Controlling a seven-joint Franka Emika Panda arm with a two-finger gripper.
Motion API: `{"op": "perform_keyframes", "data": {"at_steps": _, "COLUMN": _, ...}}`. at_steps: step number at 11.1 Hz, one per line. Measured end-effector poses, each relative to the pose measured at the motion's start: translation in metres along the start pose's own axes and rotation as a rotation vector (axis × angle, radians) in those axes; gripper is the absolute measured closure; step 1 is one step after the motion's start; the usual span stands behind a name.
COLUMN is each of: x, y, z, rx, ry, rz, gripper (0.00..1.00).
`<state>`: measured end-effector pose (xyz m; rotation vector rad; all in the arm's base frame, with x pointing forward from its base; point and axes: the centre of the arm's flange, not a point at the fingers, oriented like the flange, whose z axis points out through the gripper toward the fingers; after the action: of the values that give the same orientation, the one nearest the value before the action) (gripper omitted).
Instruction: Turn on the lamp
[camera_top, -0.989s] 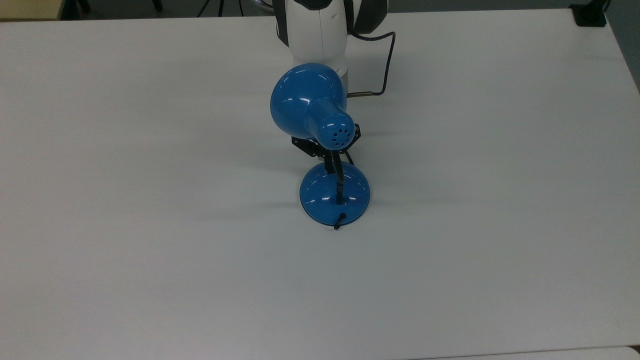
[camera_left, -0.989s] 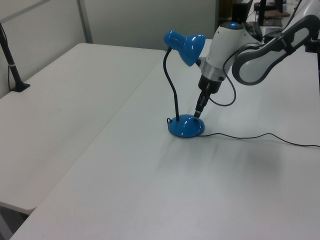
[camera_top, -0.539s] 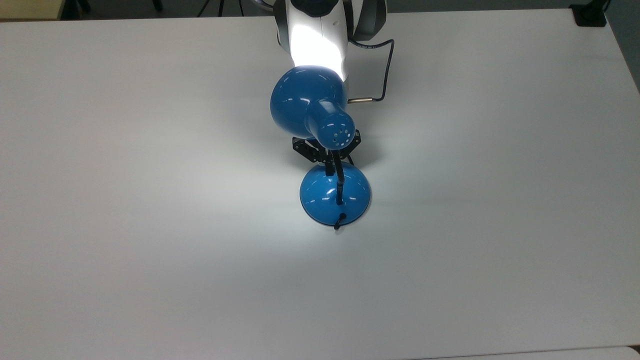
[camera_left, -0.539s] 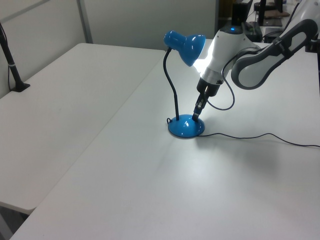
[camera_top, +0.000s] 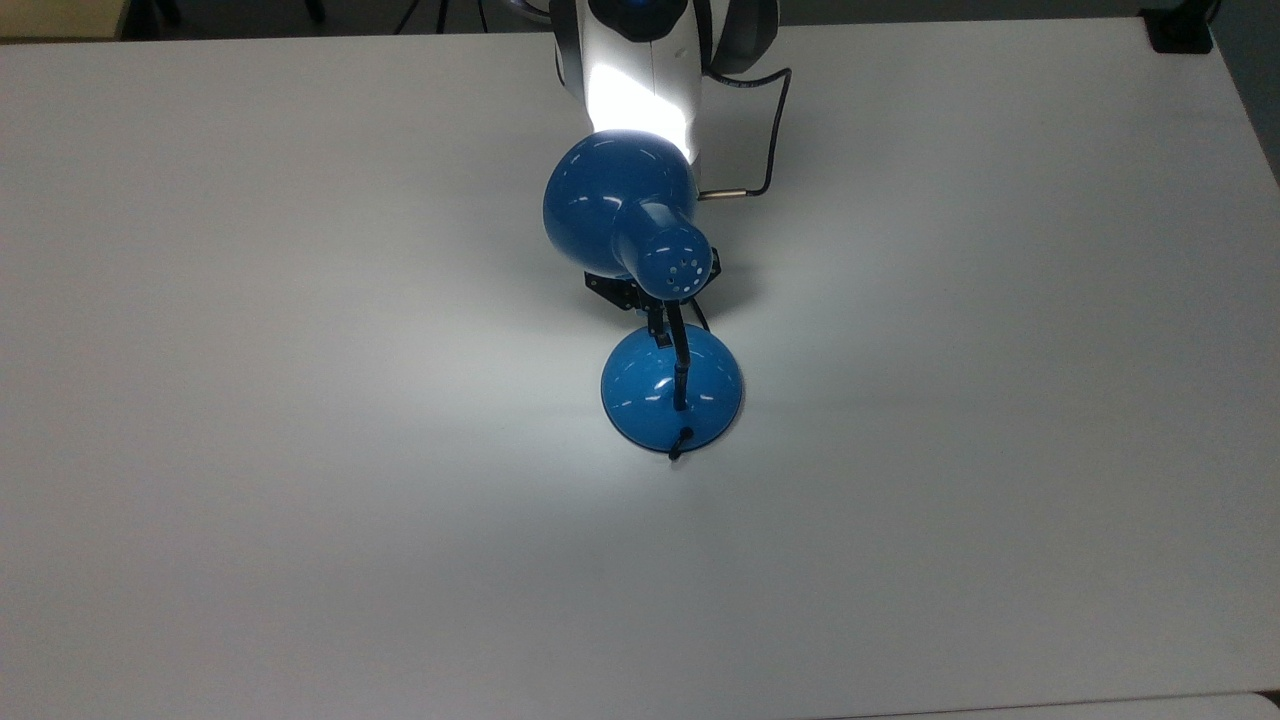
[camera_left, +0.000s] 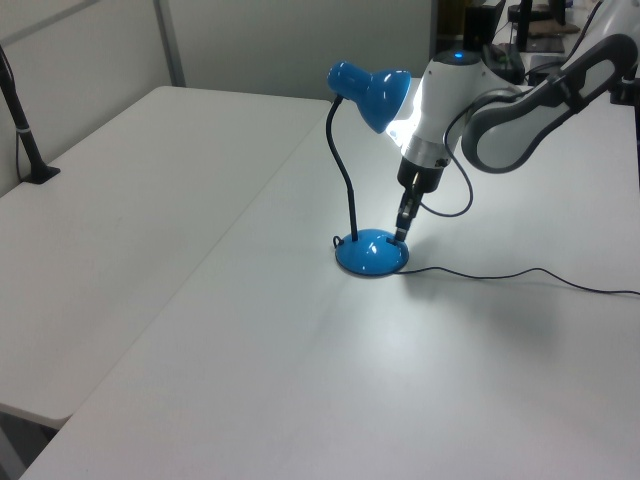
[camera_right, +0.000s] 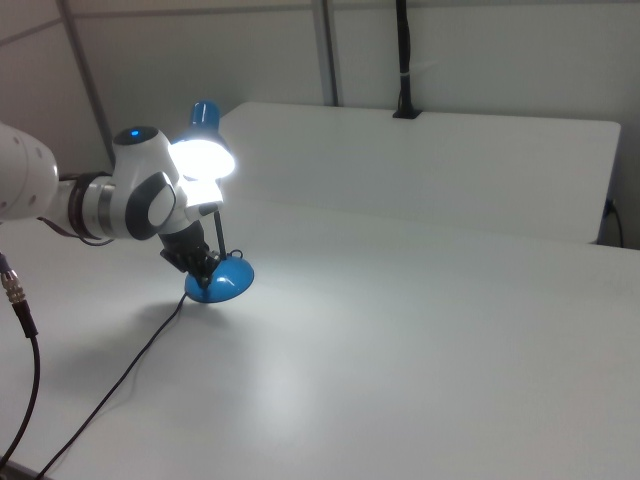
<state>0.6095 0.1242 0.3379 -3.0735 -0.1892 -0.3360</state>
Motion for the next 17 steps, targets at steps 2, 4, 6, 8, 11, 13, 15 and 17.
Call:
{"op": "perform_keyframes", "data": {"at_steps": 2, "x": -0.016, "y": 0.004, "z": -0.017, "rx": -0.04, "ry": -0.184, "rz": -0.035, "gripper": 0.99}}
{"op": "perform_keyframes", "data": {"at_steps": 4, "x": -0.031, "y": 0.016, "z": -0.049, "rx": -0.066, "ry": -0.349, "rz": -0.079, "gripper": 0.96}}
{"op": "perform_keyframes", "data": {"at_steps": 6, "x": -0.034, "y": 0.046, "z": -0.108, "rx": -0.074, "ry": -0.431, "rz": -0.102, "gripper": 0.69}}
{"op": "perform_keyframes", "data": {"at_steps": 8, "x": -0.026, "y": 0.082, "z": -0.162, "rx": -0.077, "ry": -0.403, "rz": -0.082, "gripper": 0.4}}
{"op": "perform_keyframes", "data": {"at_steps": 11, "x": -0.013, "y": 0.112, "z": -0.208, "rx": -0.092, "ry": -0.313, "rz": -0.025, "gripper": 0.0}}
{"op": "perform_keyframes", "data": {"at_steps": 13, "x": -0.001, "y": 0.131, "z": -0.228, "rx": -0.064, "ry": -0.214, "rz": 0.079, "gripper": 0.0}}
{"op": "perform_keyframes", "data": {"at_steps": 15, "x": 0.002, "y": 0.165, "z": -0.243, "rx": -0.021, "ry": -0.142, "rz": 0.177, "gripper": 0.0}}
{"op": "perform_keyframes", "data": {"at_steps": 17, "x": 0.001, "y": 0.178, "z": -0.249, "rx": -0.013, "ry": -0.127, "rz": 0.205, "gripper": 0.0}}
